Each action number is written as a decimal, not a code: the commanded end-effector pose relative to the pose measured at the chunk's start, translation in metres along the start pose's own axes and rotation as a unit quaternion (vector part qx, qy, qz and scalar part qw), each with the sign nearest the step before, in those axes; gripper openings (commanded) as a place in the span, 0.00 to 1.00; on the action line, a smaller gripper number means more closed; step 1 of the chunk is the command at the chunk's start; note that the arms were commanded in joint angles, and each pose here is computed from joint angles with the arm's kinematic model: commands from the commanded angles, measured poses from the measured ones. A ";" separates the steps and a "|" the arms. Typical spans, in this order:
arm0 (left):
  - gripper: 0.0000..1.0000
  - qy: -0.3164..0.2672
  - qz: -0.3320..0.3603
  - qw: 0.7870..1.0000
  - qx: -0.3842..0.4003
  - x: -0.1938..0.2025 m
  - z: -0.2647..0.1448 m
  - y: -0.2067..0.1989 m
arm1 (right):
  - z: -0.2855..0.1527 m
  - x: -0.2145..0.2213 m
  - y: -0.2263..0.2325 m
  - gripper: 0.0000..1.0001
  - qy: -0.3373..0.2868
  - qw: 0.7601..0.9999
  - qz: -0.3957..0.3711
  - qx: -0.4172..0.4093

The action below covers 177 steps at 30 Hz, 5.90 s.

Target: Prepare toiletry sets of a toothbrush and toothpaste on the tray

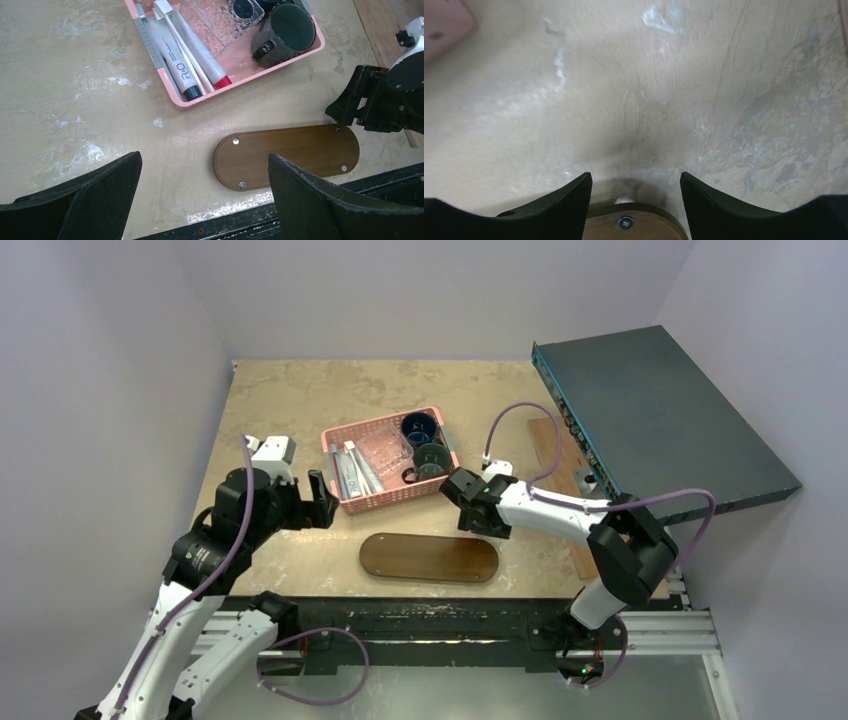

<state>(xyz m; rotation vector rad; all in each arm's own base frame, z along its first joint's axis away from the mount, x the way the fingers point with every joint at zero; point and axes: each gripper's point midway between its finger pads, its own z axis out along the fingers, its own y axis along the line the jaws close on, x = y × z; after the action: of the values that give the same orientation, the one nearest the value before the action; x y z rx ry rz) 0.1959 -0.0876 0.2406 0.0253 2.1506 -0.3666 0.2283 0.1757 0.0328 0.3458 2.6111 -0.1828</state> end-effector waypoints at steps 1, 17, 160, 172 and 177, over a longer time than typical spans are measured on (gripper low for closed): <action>0.97 -0.010 0.010 1.000 -0.006 -0.005 0.003 0.003 | -0.027 -0.041 0.009 0.68 -0.054 0.999 -0.003 -0.002; 1.00 -0.010 0.014 1.000 -0.003 -0.004 0.003 0.002 | -0.110 -0.135 0.085 0.64 -0.165 0.971 -0.077 -0.157; 0.96 -0.213 -0.036 0.975 -0.059 -0.038 -0.073 0.041 | -0.180 0.054 0.221 0.00 -0.017 0.850 -0.413 -0.325; 0.96 -0.220 -0.037 0.973 -0.053 -0.039 -0.076 0.040 | -0.173 0.074 0.228 0.00 -0.001 0.848 -0.427 -0.316; 0.96 -0.220 -0.037 0.973 -0.052 -0.039 -0.077 0.040 | -0.172 0.078 0.231 0.00 0.001 0.847 -0.429 -0.315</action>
<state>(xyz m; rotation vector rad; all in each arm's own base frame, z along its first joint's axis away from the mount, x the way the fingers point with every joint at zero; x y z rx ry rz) 0.1596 -0.0245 0.2926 -0.1590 1.7775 -0.2572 0.1447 0.4301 0.1020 -1.1037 2.5081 0.3142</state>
